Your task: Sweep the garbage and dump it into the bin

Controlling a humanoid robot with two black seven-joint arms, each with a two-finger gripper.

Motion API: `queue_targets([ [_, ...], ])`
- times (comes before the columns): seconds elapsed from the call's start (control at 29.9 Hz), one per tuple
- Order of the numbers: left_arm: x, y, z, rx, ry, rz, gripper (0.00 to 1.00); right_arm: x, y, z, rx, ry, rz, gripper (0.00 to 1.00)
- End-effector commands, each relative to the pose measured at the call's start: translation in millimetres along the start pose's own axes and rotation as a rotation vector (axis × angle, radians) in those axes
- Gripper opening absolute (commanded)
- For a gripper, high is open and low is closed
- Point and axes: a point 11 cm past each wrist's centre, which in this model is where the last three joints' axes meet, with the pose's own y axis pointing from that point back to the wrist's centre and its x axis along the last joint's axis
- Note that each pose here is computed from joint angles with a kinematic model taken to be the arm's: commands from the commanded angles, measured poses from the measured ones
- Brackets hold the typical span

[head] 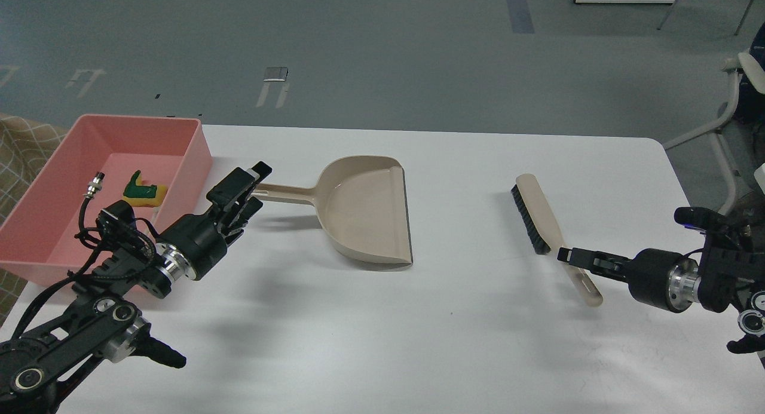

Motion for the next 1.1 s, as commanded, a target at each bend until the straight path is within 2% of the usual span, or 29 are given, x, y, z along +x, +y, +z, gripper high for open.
queue_targets([
  [0.0,4.7,-0.1,5.1,-0.012,-0.003,-0.001,0.97,0.0,1.1,1.0,-0.003,0.0,0.0,0.6],
  [0.23,25.8,9.4,28.8,-0.053,-0.01,-0.047,0.97,14.2,20.1,12.5,-0.042,0.014,0.028,0.77],
  [0.3,38.9,14.5,43.2,-0.08,0.007,-0.058,0.97,30.9,33.4,16.0,-0.051,0.022,0.071,0.89],
  [0.4,55.1,18.4,63.7,-0.127,0.009,-0.066,0.97,54.1,48.8,14.8,-0.035,0.002,0.132,0.95],
  [0.64,104.5,17.6,129.0,-0.287,0.045,-0.027,0.97,128.3,86.5,-11.2,0.118,-0.112,0.356,0.96],
  [0.77,137.2,4.9,162.9,-0.361,0.013,0.03,0.97,182.5,105.7,-16.0,0.243,-0.253,0.564,0.98],
  [0.94,163.4,-20.0,182.4,-0.43,0.068,0.084,0.97,229.0,100.4,-24.3,0.362,-0.366,0.701,0.98],
  [1.04,163.7,-51.8,185.5,-0.461,0.149,0.061,0.97,253.5,80.6,-52.4,0.505,-0.418,0.744,0.98],
  [1.07,163.7,-52.0,185.5,-0.461,0.149,0.061,0.97,253.6,80.5,-52.6,0.505,-0.418,0.744,0.98],
])
